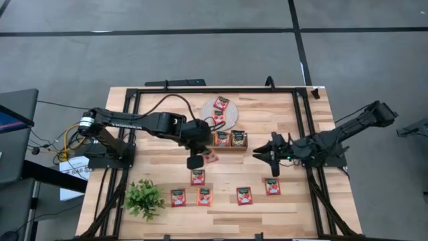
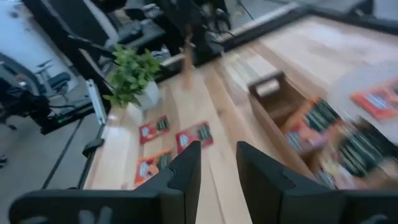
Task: Pick & Place Tea
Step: Put the orange tea bag into the middle section of the wooden organizer
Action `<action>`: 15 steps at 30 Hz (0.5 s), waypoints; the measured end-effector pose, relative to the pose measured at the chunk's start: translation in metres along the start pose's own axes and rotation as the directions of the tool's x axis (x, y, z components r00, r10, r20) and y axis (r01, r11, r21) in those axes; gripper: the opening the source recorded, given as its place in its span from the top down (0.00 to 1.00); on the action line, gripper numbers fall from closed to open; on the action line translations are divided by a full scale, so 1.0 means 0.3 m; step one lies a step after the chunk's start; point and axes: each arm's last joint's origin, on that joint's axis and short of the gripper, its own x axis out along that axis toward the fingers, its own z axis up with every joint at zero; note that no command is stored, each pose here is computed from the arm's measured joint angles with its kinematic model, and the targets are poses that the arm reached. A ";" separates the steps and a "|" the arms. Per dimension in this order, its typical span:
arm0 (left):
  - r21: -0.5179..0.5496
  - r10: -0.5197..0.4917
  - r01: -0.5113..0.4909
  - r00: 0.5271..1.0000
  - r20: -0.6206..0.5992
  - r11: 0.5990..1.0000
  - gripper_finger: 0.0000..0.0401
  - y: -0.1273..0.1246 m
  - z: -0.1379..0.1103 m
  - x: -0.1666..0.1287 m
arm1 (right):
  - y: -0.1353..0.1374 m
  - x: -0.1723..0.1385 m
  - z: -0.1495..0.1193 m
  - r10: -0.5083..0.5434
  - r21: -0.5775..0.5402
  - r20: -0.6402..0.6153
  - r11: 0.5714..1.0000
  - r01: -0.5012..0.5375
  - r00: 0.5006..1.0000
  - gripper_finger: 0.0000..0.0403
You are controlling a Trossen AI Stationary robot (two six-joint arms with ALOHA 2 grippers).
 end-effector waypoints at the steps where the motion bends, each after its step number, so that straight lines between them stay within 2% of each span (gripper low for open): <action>1: -0.001 0.002 -0.002 1.000 0.028 1.000 1.00 -0.001 0.012 -0.008 | 0.001 0.016 0.005 0.018 -0.016 0.014 1.000 -0.017 1.000 0.77; 6: -0.007 0.029 -0.028 0.992 0.124 1.000 1.00 -0.002 0.047 -0.020 | -0.009 0.090 0.027 0.065 -0.057 0.091 0.997 -0.060 0.994 0.76; 11: -0.008 0.046 -0.046 0.991 0.125 0.999 1.00 -0.001 0.050 -0.008 | -0.038 0.143 0.038 0.081 -0.038 0.124 0.996 -0.077 0.989 0.73; 15: -0.003 0.049 -0.050 0.991 0.125 0.999 1.00 -0.001 0.051 -0.004 | -0.038 0.186 0.083 0.103 -0.051 0.116 0.994 -0.097 0.988 0.66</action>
